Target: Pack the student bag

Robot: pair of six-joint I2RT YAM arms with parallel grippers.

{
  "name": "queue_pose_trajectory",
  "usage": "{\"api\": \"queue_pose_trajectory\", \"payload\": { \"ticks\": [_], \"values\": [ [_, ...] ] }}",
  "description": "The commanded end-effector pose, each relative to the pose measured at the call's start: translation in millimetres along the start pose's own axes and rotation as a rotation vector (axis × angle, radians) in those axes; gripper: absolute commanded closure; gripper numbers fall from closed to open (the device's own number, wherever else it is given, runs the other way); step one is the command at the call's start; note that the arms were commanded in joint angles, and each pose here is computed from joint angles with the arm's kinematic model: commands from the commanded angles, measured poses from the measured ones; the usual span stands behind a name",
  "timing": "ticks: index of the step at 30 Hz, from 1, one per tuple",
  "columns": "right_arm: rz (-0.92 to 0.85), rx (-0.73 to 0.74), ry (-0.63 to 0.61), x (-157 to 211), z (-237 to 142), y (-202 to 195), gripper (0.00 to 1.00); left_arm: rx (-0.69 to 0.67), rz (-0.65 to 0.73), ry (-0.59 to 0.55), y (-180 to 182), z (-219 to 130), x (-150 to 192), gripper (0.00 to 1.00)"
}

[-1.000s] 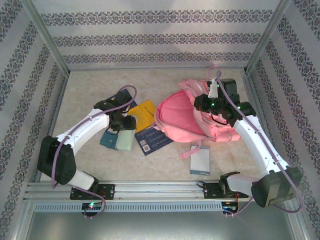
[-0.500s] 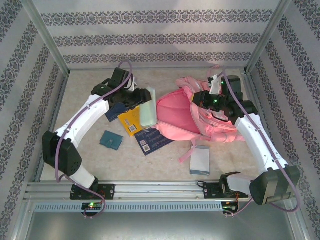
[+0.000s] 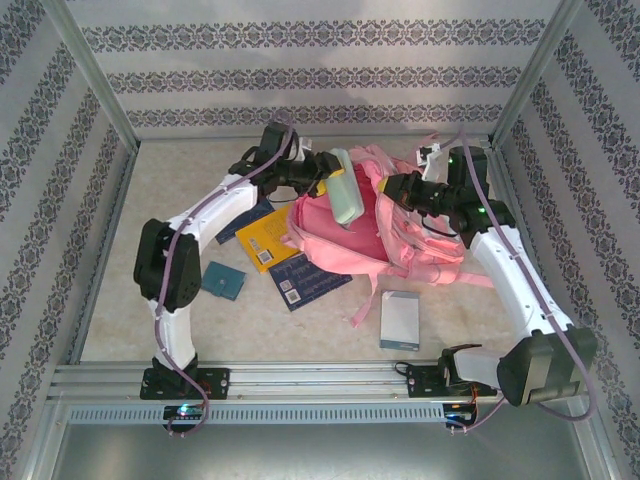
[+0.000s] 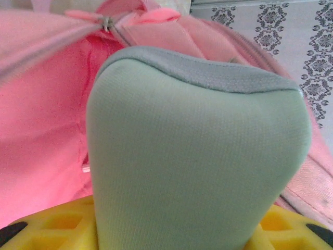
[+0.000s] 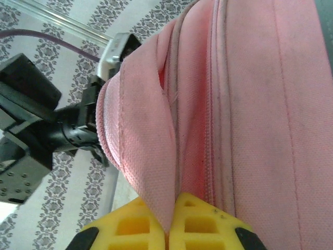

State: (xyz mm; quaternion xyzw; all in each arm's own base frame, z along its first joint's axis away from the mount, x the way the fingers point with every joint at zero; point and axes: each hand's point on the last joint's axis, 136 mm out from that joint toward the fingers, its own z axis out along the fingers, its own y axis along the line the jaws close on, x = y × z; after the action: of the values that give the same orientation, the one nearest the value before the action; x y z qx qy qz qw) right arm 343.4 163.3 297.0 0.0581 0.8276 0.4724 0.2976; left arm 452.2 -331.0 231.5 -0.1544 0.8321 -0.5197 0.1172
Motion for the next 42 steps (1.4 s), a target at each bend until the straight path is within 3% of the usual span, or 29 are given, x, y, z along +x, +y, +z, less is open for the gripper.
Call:
{"api": "queue_pose_trajectory", "payload": {
  "ticks": [1,9,16,22,24,42],
  "values": [
    [-0.132,-0.192,-0.076,-30.0,-15.6,63.7,1.0,0.061,-0.022,0.032,-16.3,23.6,6.1,0.53],
    [-0.091,-0.126,-0.156,-43.9,-13.1,50.9,1.0,0.061,-0.039,0.087,-8.4,67.8,24.9,0.49],
    [-0.032,-0.165,-0.178,-49.1,-0.9,49.1,1.0,0.092,-0.051,0.119,-7.4,98.8,41.0,0.44],
    [-0.033,-0.169,-0.19,-52.3,1.7,50.7,1.0,0.084,0.02,0.16,-11.0,113.6,56.6,0.06],
    [-0.038,-0.153,-0.194,-53.2,0.4,47.9,1.0,0.056,0.038,0.152,-6.8,108.7,55.4,0.0],
    [-0.024,0.284,-0.304,-67.2,-27.7,-32.4,1.0,-0.033,0.386,0.084,-40.2,-0.6,56.8,0.0]
  ]
}}
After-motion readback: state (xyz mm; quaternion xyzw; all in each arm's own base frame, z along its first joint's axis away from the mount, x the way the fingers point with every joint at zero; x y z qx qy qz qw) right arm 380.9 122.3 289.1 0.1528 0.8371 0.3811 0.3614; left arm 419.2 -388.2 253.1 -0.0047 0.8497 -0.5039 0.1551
